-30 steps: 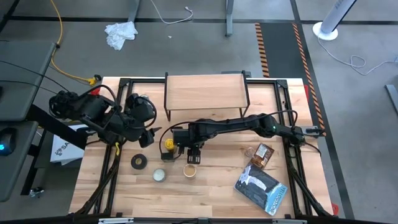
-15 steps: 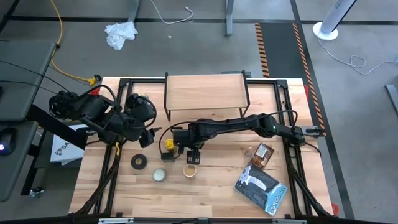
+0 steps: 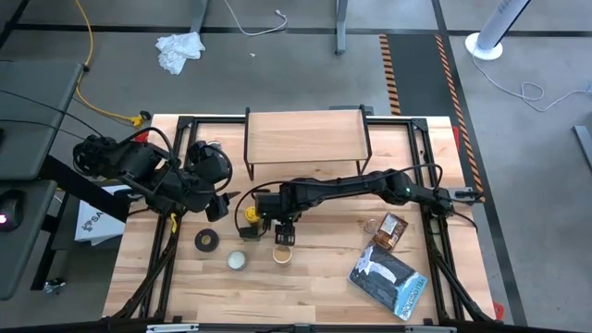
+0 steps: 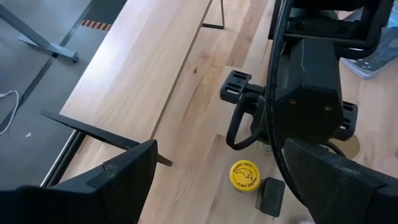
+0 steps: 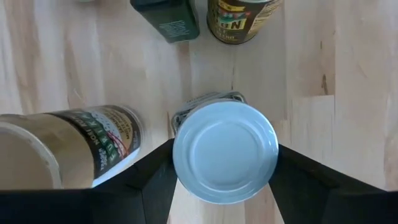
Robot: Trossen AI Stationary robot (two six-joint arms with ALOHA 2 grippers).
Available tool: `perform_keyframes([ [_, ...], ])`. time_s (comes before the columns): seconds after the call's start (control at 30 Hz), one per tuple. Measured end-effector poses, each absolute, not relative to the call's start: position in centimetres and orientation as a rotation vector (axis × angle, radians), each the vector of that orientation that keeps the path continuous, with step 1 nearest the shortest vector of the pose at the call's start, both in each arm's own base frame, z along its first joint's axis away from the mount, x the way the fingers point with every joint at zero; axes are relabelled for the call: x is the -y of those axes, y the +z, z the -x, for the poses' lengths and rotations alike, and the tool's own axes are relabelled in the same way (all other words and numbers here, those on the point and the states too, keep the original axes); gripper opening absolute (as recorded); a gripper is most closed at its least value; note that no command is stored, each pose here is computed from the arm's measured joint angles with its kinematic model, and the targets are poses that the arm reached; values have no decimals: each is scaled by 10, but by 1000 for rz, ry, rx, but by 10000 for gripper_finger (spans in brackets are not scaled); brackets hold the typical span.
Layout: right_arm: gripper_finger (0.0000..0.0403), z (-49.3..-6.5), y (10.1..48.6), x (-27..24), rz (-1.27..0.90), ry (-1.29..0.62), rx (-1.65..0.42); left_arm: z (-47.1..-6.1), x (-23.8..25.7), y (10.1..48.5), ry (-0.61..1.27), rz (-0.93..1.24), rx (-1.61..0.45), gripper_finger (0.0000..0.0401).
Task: Shelf spices
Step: Adjust the white seasoning bottle, then adjust the brown seasoning bottle
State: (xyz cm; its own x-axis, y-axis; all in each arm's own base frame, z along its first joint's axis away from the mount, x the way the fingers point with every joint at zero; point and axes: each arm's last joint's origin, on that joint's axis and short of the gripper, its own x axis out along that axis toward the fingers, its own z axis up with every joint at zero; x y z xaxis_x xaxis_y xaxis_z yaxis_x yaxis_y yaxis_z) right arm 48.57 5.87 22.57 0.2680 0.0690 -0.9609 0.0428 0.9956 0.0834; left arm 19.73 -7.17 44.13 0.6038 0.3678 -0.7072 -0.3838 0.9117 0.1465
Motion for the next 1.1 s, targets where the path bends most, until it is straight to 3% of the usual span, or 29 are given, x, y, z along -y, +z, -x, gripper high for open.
perform_keyframes([
  [0.53, 224, -487, 240, -57, -81, 110, -1253, -196, 74, 441, 426, 14, -818, 344],
  [0.9, 275, -487, 235, -57, -68, 100, -1266, -196, 74, 441, 426, 13, -820, 344],
  [1.1, 282, -485, 237, -55, -51, 104, -1276, -196, 74, 441, 426, 12, -820, 344],
])
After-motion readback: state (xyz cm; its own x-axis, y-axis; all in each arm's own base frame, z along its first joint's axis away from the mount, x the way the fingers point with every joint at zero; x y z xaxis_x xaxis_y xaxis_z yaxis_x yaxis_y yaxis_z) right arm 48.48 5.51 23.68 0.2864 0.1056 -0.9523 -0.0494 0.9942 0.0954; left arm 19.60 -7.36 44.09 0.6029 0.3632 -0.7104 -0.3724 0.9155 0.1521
